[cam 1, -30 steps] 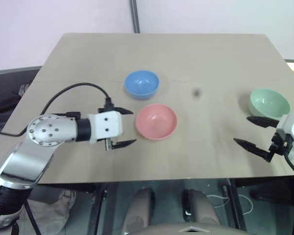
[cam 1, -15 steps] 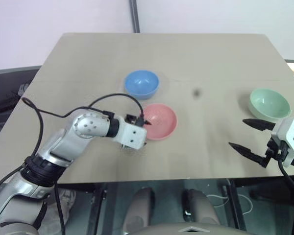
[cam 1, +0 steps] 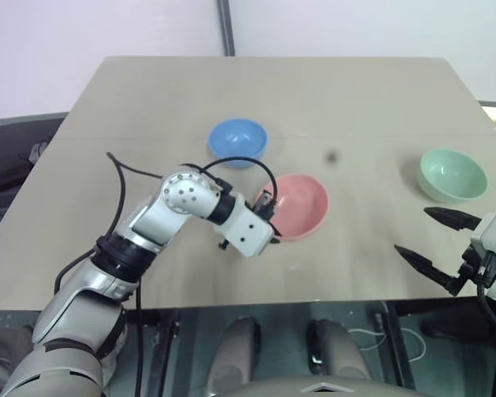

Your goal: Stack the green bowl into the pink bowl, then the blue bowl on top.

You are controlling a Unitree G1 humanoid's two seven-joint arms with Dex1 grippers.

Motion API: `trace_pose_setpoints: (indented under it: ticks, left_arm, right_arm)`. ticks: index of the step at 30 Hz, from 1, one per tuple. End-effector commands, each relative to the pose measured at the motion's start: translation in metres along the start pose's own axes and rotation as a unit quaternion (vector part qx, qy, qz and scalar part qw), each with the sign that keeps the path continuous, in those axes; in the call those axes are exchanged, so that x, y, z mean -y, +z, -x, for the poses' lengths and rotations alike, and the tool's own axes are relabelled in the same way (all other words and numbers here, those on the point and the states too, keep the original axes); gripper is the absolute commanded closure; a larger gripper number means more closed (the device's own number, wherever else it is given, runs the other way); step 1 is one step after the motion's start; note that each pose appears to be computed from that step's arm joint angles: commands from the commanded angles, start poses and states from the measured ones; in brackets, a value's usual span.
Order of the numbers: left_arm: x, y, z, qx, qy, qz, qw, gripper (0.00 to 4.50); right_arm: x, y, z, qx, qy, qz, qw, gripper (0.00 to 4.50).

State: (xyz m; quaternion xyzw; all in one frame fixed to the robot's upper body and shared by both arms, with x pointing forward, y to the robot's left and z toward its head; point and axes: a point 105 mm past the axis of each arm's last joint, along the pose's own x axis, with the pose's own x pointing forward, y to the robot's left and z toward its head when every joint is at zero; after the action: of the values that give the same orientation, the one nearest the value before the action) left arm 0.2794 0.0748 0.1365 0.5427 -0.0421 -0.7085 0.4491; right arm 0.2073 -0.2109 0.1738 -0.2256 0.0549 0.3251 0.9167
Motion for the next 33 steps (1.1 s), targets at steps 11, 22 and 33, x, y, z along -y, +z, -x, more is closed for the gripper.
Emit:
trace_pose_setpoints:
  ticks: [11,22,33]
  left_arm:
    - [-0.017,0.010,0.005,0.041,0.043,-0.012,0.998,2.70]
    - [-0.013,0.022,0.095,0.108,0.237,0.243,0.934,2.70]
    - [-0.007,0.022,0.108,0.225,0.341,0.372,0.834,0.91]
  right_arm:
    - [0.011,0.004,-0.004,0.014,-0.044,-0.001,0.999,0.00]
    - [0.100,-0.038,-0.026,-0.116,-0.121,0.046,0.985,0.00]
    - [0.145,-0.066,-0.062,-0.180,-0.085,0.022,0.980,0.00]
